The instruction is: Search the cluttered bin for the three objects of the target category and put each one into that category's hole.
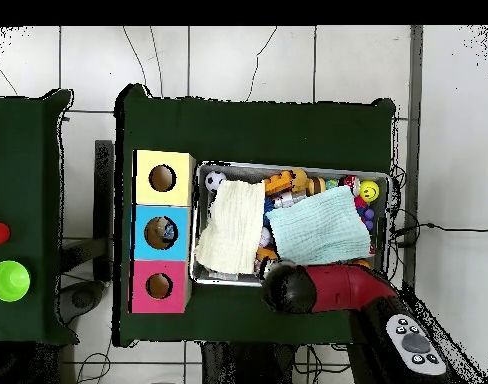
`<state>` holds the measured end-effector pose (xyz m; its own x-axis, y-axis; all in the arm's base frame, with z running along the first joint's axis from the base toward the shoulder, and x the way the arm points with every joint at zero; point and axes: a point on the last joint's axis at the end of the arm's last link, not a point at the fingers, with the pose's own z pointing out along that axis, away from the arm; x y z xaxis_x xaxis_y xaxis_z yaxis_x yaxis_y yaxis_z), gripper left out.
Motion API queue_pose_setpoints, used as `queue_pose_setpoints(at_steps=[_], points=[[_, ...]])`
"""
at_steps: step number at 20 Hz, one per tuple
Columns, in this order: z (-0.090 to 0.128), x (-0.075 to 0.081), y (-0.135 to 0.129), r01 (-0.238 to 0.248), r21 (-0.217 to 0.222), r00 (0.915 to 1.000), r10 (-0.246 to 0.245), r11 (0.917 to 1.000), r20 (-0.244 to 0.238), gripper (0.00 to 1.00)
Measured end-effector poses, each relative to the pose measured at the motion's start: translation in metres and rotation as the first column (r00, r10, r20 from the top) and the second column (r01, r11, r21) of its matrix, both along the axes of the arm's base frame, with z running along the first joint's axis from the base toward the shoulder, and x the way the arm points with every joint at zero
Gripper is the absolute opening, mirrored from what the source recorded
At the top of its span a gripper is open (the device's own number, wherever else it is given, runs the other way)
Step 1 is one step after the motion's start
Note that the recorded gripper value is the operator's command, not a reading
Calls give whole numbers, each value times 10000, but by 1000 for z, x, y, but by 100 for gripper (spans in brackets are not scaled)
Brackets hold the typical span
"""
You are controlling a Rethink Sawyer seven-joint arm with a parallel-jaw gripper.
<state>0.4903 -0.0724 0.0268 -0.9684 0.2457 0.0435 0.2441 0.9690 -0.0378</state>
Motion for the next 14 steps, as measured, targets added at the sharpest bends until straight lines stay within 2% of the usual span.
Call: queue_pose_setpoints(at_steps=[8,11,14], points=[[-34,4,-3,-246,-82,9989,249,9997,397,100],[-45,20,-7,-307,-245,9949,330,9992,955,100],[-57,28,-9,-388,-409,9912,437,9984,1247,100]])
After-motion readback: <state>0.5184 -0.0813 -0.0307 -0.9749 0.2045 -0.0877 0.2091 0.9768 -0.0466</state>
